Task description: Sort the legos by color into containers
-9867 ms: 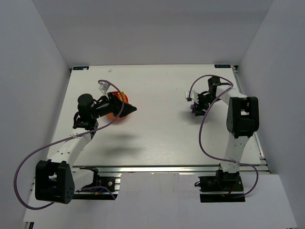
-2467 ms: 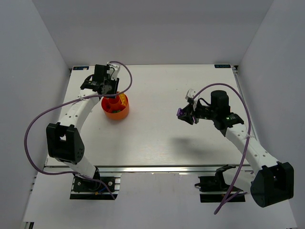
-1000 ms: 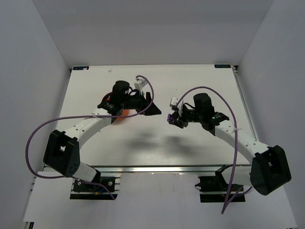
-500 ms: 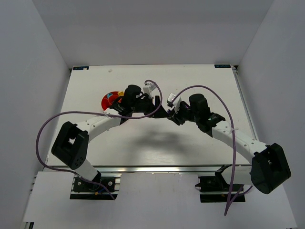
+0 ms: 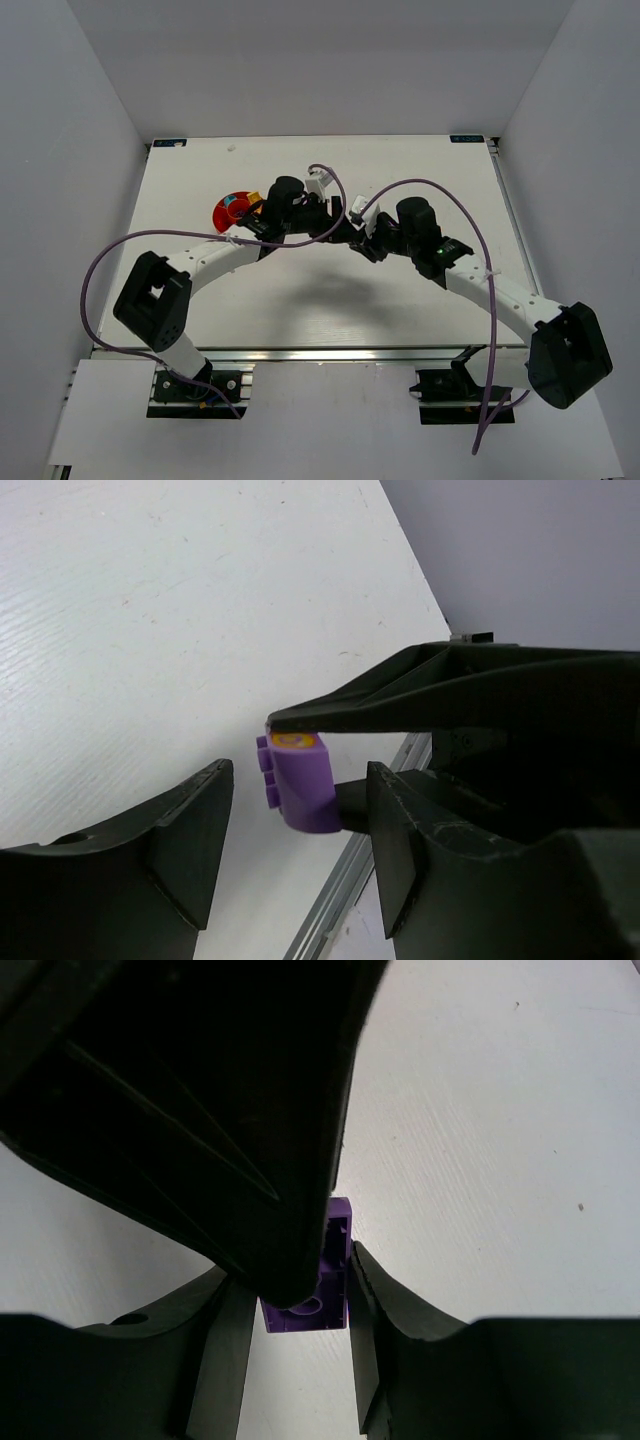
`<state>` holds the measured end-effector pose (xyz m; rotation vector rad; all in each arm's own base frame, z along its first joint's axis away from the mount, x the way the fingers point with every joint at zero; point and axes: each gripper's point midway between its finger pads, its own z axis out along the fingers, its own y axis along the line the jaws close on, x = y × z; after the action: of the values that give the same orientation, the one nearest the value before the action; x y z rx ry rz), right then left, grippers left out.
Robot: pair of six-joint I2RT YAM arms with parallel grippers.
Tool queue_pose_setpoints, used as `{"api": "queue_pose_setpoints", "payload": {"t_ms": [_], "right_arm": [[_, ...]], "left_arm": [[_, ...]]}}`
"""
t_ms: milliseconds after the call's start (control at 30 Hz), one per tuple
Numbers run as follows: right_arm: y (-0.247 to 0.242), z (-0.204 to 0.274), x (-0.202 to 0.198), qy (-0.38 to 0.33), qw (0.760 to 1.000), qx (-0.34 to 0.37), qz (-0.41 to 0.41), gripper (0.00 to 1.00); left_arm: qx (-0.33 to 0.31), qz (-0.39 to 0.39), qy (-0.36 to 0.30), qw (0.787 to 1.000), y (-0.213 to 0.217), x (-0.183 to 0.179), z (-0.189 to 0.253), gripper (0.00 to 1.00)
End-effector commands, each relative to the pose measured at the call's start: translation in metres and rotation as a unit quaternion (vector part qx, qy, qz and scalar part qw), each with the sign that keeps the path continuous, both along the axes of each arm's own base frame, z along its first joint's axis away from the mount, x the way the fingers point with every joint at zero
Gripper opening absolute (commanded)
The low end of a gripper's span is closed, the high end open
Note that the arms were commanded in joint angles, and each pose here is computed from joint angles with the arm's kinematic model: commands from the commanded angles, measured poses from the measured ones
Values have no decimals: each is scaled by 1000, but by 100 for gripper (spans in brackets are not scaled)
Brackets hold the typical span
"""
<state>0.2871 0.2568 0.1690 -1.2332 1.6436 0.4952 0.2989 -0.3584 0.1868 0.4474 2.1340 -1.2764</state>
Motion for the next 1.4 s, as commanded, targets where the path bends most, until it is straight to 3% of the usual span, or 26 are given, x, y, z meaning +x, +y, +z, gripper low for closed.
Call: {"api": "queue_pose_setpoints", "payload": {"t_ms": [0,367,433,467,600,667,867,967,1200,1367], "right_arm": [[7,23,-2,-31,999,31,15,0],[3,29,7,-48,998,33,-12,0],[3,28,7,-47,998,32,-11,0],[3,26,8,-46,998,30,-11,3],[3,25,7,-42,999,31,-9,45],[3,25,7,-41,999,32,-8,56],[0,24,7,-41,999,31,-15,69],[-2,25,7,-43,998,29,-19,89],[-18,23,10,-43,998,22,-44,89],[-34,26,16,-34,997,21,-65,89]], "left_arm": [[-25,-6,-23,999,-10,5,26,64],[-6,-30,4,1000,-16,-1,7,40],[-7,-29,4,1000,-16,-1,7,31],[-6,-29,1,1000,-17,0,8,27],[-6,-31,-6,999,-18,2,14,12],[-3,-30,-8,1000,-17,3,14,7],[20,-8,-22,1000,-3,11,15,0],[49,11,-49,998,7,18,21,0],[163,106,-115,974,66,60,45,0],[250,197,-152,936,137,91,60,0]]}}
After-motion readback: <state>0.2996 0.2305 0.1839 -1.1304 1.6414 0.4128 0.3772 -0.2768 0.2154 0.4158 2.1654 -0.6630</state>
